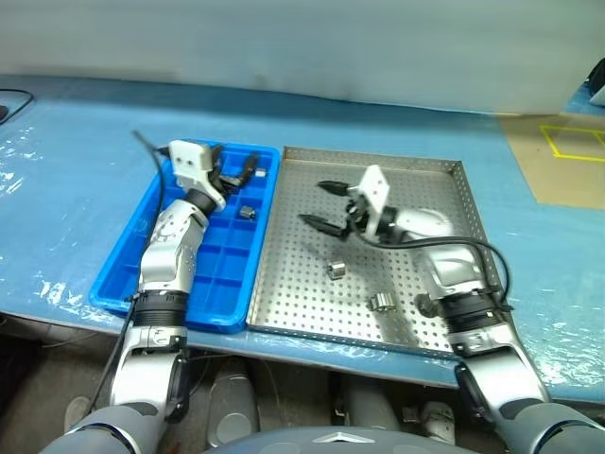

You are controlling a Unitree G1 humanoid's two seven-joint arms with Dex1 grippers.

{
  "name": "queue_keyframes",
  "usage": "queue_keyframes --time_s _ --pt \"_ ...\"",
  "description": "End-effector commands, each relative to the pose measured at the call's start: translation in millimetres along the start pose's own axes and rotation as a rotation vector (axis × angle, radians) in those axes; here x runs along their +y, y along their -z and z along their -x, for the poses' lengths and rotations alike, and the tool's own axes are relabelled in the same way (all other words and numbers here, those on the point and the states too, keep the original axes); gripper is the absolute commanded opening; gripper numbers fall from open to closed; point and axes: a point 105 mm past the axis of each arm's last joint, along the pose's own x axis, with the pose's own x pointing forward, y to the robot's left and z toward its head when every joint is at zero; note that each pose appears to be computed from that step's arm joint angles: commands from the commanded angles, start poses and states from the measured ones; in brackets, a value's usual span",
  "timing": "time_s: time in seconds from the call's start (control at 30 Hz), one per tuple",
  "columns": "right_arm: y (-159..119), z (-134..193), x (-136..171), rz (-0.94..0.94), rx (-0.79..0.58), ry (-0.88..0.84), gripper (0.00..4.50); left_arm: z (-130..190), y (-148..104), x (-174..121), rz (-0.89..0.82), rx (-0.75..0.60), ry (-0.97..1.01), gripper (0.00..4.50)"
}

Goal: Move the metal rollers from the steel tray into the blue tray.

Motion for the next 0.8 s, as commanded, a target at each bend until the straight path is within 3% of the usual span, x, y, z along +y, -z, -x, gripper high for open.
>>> queue_keyframes --time_s 0.03,0.13,0.33,0.43,0.6,0.7,0.8 --pt "-10 20 -8 0.017 -0.016 0.04 4.28 -7 12 -43 -0.008 0.081 0.319 4.32" --pt "-5 40 -4 -0.002 0.03 0.031 4.28 -8 26 -75 0.035 0.158 0.539 4.32" --pt "2 64 34 -0.077 0.118 -0.112 4.28 -2 49 -115 0.04 0.286 0.816 4.32" --pt "10 70 42 -0.09 0.168 -0.124 4.28 0 58 -121 0.015 0.346 0.866 4.32" --pt "13 70 39 -0.093 0.159 -0.089 4.28 9 99 -116 -0.148 0.584 0.884 4.32" --pt "16 69 35 -0.083 0.152 -0.069 4.28 9 108 -110 -0.194 0.622 0.858 4.32" --pt "20 68 32 -0.074 0.148 -0.06 4.28 9 106 -109 -0.193 0.603 0.849 3.41"
